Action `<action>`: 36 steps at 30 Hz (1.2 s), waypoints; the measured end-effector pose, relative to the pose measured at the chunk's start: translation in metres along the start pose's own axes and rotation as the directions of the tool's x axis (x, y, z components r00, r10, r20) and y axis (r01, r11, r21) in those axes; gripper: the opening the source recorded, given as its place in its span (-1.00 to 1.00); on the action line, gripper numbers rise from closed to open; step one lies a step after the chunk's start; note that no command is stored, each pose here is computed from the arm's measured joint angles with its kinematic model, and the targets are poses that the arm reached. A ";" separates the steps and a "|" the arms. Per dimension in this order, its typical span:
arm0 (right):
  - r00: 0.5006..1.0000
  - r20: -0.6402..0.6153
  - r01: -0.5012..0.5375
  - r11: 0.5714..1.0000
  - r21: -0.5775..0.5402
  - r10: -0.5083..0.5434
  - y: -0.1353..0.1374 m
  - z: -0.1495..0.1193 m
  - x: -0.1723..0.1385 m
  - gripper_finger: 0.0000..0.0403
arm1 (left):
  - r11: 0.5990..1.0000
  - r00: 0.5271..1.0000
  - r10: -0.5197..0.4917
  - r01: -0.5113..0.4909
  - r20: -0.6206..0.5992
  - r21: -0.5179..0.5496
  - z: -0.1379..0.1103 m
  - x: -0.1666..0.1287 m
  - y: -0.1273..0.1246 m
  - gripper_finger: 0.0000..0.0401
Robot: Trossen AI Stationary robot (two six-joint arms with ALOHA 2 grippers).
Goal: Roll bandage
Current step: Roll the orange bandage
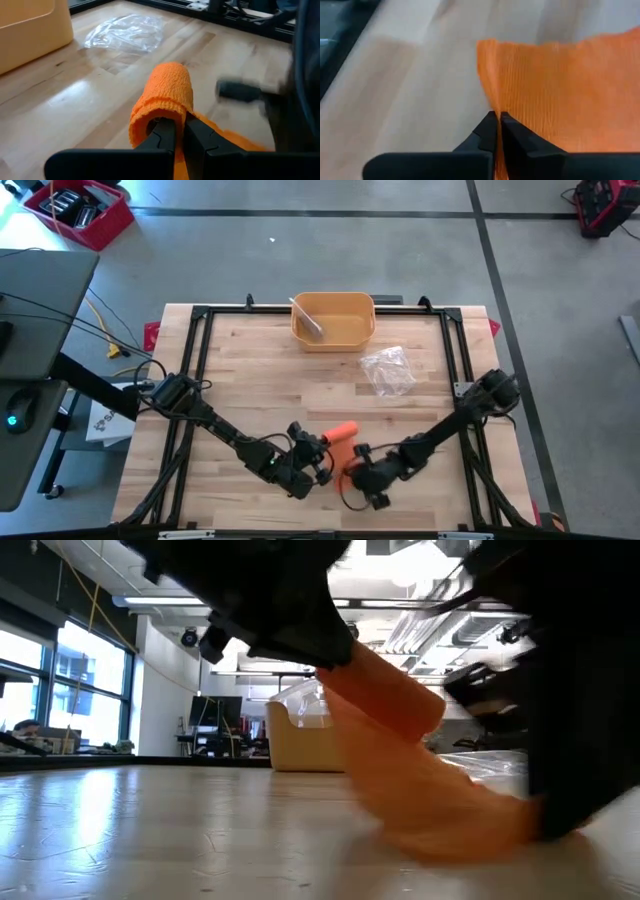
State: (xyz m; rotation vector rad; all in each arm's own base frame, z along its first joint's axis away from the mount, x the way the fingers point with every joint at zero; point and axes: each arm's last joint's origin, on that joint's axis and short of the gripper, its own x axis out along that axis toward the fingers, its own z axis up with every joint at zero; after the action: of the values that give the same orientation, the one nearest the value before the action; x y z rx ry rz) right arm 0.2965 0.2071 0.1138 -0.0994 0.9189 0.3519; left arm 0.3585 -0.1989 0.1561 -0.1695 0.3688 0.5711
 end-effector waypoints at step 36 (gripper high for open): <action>0.930 0.358 0.173 0.962 -0.209 -0.090 0.102 0.030 -0.134 -1.00 | 0.941 0.830 -0.337 0.318 0.445 0.117 0.054 -0.056 -0.045 -0.96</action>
State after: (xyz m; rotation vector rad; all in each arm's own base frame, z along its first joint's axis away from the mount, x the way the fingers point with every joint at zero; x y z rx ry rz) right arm 0.2105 0.2752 0.2447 -0.3097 0.5148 0.3394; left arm 0.3555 -0.2498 0.2300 -0.0528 -0.1158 0.2465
